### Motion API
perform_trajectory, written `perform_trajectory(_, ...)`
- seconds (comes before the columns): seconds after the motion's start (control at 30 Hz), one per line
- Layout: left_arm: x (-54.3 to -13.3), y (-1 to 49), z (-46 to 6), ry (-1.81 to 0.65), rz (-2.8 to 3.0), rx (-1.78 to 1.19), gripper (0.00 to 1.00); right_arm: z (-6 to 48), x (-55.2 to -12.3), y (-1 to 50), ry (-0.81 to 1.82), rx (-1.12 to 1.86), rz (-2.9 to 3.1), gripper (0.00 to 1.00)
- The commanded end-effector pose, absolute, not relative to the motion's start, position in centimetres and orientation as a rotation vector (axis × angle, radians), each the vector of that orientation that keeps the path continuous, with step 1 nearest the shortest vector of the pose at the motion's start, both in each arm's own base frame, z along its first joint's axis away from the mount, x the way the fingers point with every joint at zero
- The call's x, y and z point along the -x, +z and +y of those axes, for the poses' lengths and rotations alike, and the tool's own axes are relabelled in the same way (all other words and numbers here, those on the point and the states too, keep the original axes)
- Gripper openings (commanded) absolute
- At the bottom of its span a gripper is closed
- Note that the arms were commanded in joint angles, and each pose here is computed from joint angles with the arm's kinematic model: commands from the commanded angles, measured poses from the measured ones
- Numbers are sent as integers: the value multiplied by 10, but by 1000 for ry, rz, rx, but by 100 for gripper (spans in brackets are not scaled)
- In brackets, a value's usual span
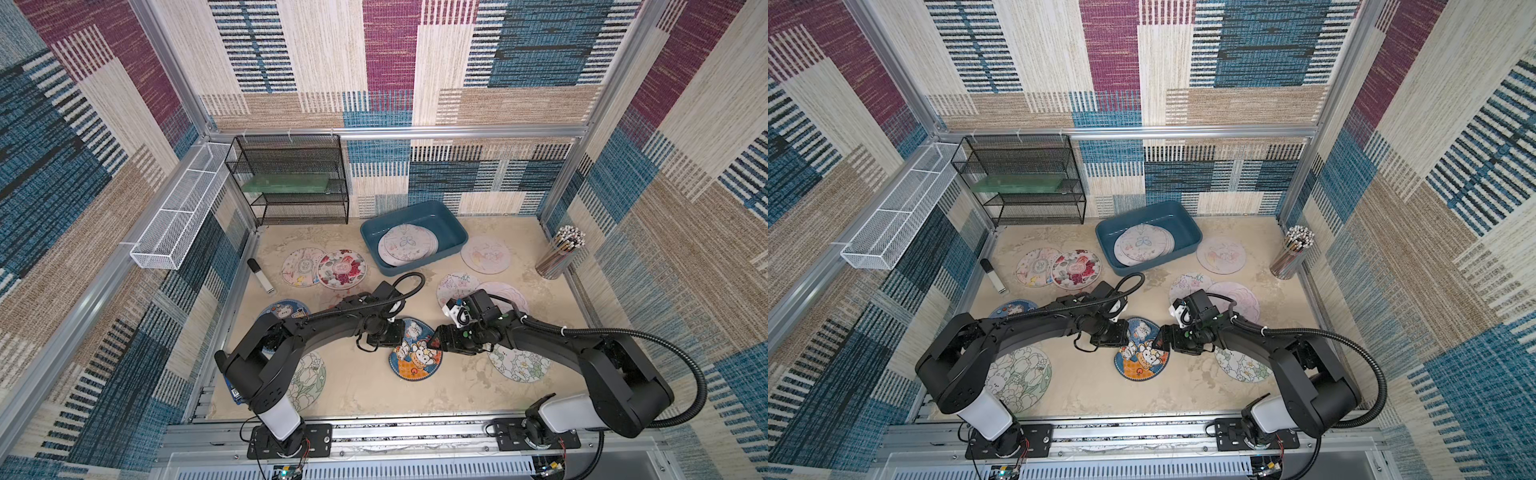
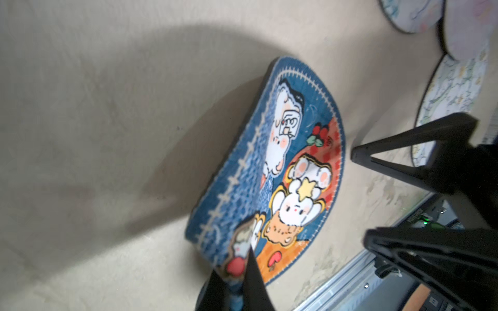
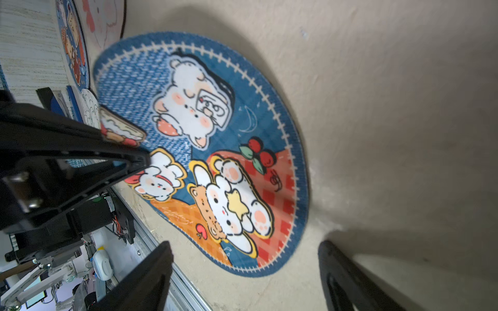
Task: Put the coasters into the storage box
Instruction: Pick up the coaster from the center of the board, then place the coaster in the storage box.
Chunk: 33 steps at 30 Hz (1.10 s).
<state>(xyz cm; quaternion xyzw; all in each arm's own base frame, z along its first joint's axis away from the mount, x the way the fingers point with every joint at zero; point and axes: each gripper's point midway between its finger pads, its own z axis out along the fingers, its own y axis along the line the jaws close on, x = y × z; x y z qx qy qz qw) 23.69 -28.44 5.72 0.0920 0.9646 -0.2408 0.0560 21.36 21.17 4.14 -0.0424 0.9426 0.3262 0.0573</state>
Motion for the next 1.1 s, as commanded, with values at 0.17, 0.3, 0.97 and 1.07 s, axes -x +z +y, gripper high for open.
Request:
perform_trajectory(0.17,-263,116,-291,-690,2795,-358,2,184,-215,44,849,-21,2891,97)
perform_trajectory(0.3,-279,148,-301,-690,2722,-420,2,182,-220,54,876,-35,2854,100)
perform_trajectory(0.97,-420,225,-348,-767,2451,-525,1,177,-223,80,954,-137,2755,95)
perform_trajectory(1.07,-444,223,-356,-799,2417,-524,1,176,-221,80,955,-153,2754,95)
